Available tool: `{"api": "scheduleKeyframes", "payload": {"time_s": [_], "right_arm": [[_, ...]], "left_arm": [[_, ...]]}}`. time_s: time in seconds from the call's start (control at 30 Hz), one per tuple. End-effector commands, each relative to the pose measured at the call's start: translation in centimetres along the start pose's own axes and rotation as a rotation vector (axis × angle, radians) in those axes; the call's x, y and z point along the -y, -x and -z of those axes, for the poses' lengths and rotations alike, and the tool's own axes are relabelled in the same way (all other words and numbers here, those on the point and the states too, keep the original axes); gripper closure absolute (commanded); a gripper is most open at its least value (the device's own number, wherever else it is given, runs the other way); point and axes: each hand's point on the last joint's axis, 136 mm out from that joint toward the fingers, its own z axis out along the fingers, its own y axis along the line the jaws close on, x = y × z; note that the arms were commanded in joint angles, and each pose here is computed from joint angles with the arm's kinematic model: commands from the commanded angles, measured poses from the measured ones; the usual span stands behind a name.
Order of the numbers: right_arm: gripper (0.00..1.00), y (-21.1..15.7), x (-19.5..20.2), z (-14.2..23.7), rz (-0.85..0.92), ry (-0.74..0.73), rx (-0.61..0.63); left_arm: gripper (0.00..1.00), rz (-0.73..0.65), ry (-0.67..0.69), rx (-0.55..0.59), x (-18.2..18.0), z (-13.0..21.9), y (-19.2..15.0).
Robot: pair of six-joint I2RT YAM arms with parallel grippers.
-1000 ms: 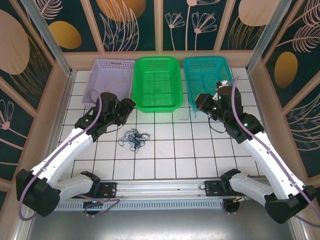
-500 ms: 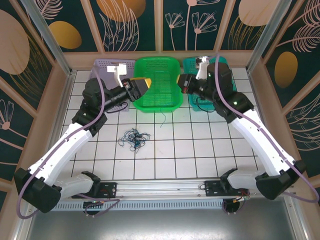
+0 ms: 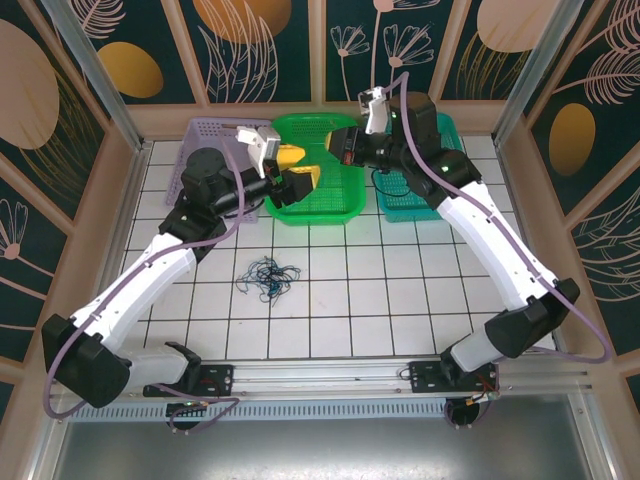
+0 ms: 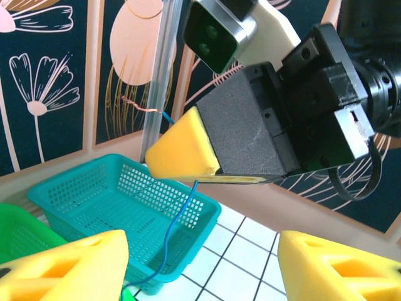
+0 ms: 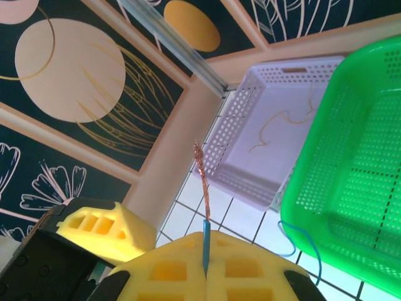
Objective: Untangle the cables
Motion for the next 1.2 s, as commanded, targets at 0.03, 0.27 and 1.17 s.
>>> {"api": "scheduleKeyframes", "payload": {"time_s": [0.03,0.27,1.17], "right_arm": [[1.00,0.3,-1.8,0.2,-0.017,0.073,-0.025],[1.00,0.2,-2.6,0.0,-0.036,0.119,-0.036],[0.46,4.2,-1.1,4.3,-0.031,-0.038,0.209]], "left_arm": [[0.32,-0.116,0.011,0.027,0.0,-0.4,1.4],[0.38,-0.124,-0.029,-0.021,0.5,-1.7,0.2],[1.00,0.061,0.064,-0.094,-3.4,-5.6,1.3]]}}
